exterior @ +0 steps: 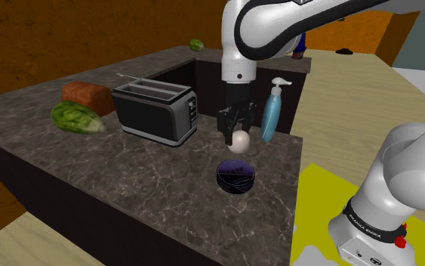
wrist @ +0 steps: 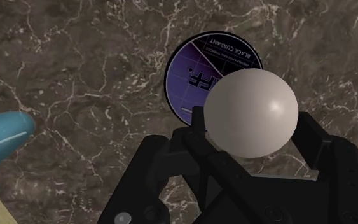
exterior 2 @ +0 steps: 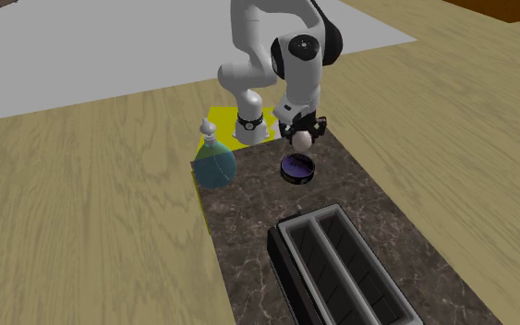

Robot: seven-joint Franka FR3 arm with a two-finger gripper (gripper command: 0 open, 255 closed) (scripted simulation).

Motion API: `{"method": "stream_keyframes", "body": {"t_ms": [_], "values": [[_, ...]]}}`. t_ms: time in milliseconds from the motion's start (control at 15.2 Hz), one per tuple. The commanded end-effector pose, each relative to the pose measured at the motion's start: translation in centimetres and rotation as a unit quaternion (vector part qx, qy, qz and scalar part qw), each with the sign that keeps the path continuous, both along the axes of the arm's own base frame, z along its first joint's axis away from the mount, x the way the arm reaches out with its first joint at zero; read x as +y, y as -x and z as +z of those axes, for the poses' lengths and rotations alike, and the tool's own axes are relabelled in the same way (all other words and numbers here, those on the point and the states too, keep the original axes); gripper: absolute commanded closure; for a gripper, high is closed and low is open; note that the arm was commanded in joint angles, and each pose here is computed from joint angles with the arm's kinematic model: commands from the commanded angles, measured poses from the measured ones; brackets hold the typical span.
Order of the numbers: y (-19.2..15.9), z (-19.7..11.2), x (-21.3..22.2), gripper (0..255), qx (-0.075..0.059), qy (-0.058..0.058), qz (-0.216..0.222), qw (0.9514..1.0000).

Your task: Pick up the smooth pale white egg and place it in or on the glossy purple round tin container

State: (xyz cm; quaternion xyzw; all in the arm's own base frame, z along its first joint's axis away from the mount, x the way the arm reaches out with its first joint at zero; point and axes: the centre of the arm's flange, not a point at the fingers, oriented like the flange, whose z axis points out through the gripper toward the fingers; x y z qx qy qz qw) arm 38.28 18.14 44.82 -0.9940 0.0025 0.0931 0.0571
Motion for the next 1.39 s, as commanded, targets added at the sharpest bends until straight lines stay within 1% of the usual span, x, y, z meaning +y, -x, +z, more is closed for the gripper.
{"method": "stream_keyframes", "body": {"t_ms": [0,726,1254,1320], "values": [[0.3,-0.9,0.0,255,0.0,0.0,0.0,1.0],[0.3,-6.6,0.0,255,0.0,0.0,0.0,1.0],[0.3,-6.6,0.0,255,0.0,0.0,0.0,1.0],[0.3,-6.6,0.0,0,0.0,0.0,0.0,1.0]]}}
